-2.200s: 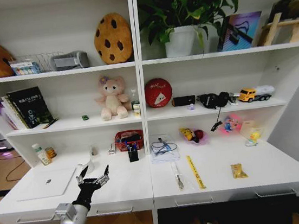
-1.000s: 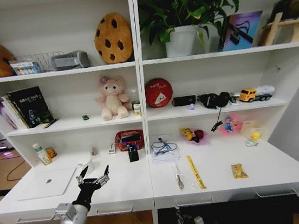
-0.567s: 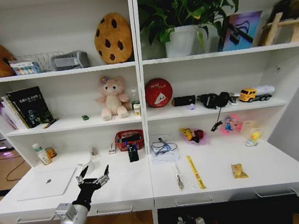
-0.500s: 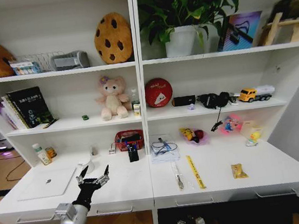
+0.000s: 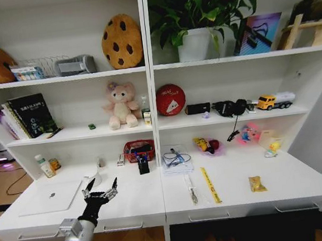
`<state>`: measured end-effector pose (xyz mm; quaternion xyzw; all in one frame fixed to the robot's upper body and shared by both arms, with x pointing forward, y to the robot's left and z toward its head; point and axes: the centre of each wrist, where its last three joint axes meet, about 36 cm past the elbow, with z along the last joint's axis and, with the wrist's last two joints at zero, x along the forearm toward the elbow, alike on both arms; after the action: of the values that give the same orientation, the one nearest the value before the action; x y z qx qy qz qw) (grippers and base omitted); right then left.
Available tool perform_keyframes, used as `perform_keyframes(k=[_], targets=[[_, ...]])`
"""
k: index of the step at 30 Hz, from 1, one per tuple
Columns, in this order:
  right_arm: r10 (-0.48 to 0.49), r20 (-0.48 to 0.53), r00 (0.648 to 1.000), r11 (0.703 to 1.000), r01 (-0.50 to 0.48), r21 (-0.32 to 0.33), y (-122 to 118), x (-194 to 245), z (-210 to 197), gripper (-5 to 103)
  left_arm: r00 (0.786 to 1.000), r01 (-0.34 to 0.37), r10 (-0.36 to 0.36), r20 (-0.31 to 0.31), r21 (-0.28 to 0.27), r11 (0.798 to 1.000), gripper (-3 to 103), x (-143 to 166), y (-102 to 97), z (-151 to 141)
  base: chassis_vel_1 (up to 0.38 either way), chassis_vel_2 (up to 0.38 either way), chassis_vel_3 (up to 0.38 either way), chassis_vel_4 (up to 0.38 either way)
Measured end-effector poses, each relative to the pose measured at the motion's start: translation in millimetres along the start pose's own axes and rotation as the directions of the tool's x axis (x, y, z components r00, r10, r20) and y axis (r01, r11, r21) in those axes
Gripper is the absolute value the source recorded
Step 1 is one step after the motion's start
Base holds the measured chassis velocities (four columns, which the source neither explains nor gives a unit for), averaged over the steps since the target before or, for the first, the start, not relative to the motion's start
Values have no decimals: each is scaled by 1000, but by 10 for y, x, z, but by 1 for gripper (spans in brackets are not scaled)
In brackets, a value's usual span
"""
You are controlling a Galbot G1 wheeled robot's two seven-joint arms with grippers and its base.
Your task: Organize the objects on the table.
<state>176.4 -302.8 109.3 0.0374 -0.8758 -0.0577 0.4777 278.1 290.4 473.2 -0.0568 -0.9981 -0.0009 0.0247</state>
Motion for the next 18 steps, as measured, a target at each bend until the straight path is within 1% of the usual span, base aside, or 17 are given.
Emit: perform_keyframes(k=[2,4,6,8,9,11,12,13,15,16,18], targets=[[-11,-17,1000,1000,11,5,-153,196,-50,100,1000,0,0,0,0,1000,100,0,0,0,0,0,0,0],[-15,-21,1000,1000,15,5,-178,243,-63,100,1000,0,0,0,0,1000,100,0,0,0,0,0,0,0],[-27,-57,998,999,28,18,-307,595,-162,100,1000,0,0,0,0,1000,100,0,0,0,0,0,0,0],[-38,-59,998,999,40,32,-337,782,-182,100,1000,0,0,0,0,1000,100,0,0,0,0,0,0,0],[-38,-59,998,999,40,32,-337,782,-182,100,1000,0,0,0,0,1000,100,0,0,0,0,0,0,0],[-57,-56,997,996,60,67,-289,1142,-330,100,1000,0,0,0,0,1000,100,0,0,0,0,0,0,0],[-61,-42,997,995,64,79,-160,1392,-557,100,1000,0,0,0,0,1000,100,0,0,0,0,0,0,0],[-56,-41,998,995,59,80,-88,1529,-686,100,1000,0,0,0,0,1000,100,0,0,0,0,0,0,0],[-25,-34,999,996,28,86,3,1759,-903,100,1000,0,0,0,0,1000,100,0,0,0,0,0,0,0],[-25,-34,999,996,28,86,3,1759,-903,100,1000,0,0,0,0,1000,100,0,0,0,0,0,0,0],[9,3,1000,995,-9,99,37,1932,-1094,100,1000,0,0,0,0,1000,100,0,0,0,0,0,0,0]])
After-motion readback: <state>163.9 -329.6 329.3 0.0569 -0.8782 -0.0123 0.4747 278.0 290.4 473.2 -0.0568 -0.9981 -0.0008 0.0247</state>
